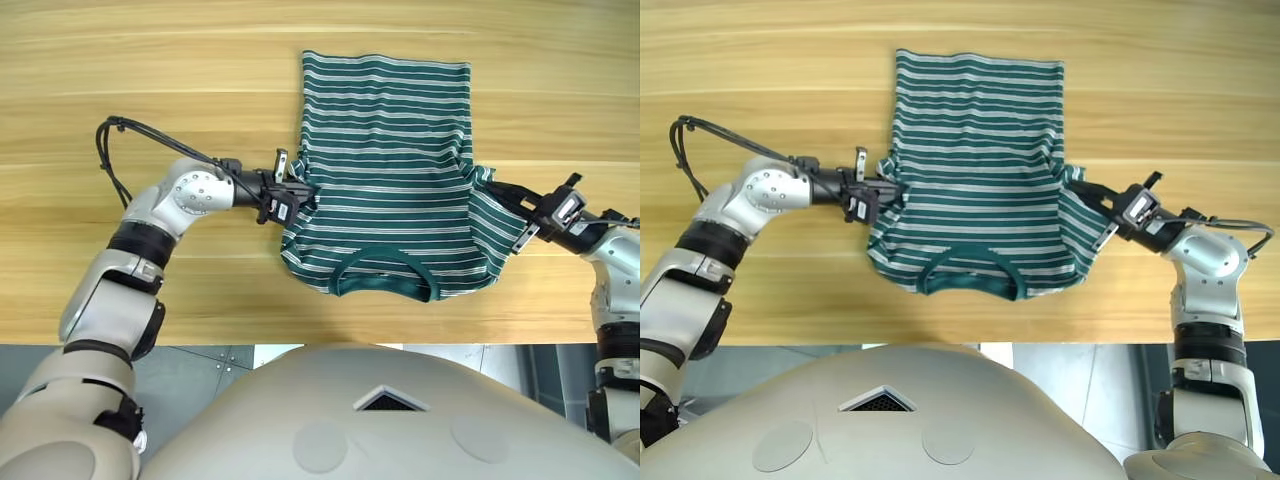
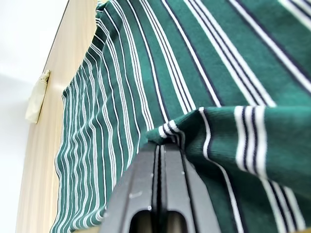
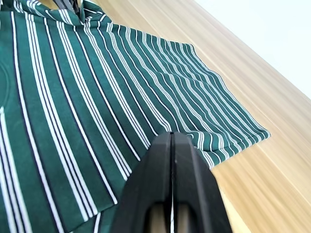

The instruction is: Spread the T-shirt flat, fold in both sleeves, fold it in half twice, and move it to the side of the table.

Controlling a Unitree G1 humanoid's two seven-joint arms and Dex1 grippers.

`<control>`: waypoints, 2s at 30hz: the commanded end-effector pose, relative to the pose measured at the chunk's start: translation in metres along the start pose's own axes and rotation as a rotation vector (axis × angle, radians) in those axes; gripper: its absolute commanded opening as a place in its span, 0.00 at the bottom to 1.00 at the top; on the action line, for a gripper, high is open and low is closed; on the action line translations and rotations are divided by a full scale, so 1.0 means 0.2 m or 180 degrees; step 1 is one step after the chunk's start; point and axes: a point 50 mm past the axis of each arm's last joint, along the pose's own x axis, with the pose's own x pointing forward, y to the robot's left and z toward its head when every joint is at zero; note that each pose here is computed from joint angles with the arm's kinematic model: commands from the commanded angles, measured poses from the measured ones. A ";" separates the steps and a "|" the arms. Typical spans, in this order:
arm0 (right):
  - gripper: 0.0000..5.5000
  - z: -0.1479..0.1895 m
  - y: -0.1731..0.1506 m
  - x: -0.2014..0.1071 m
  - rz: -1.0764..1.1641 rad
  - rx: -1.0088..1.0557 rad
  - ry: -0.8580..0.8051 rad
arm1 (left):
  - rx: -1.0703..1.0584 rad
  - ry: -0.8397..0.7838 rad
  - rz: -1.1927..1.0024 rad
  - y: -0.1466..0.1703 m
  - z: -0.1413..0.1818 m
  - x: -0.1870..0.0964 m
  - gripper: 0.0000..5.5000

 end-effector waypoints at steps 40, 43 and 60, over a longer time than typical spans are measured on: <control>0.00 0.02 0.03 0.04 0.0127 0.0022 -0.0071 | -0.0342 -0.0128 0.0054 0.12 0.04 0.17 0.25; 0.00 0.02 0.03 0.04 0.0128 0.0022 -0.0077 | -0.0351 -0.0118 0.0071 0.12 0.03 0.16 0.33; 0.00 0.04 0.02 0.05 0.0110 0.0009 -0.0111 | -0.1047 -0.0471 0.0166 -0.08 0.07 -0.27 0.82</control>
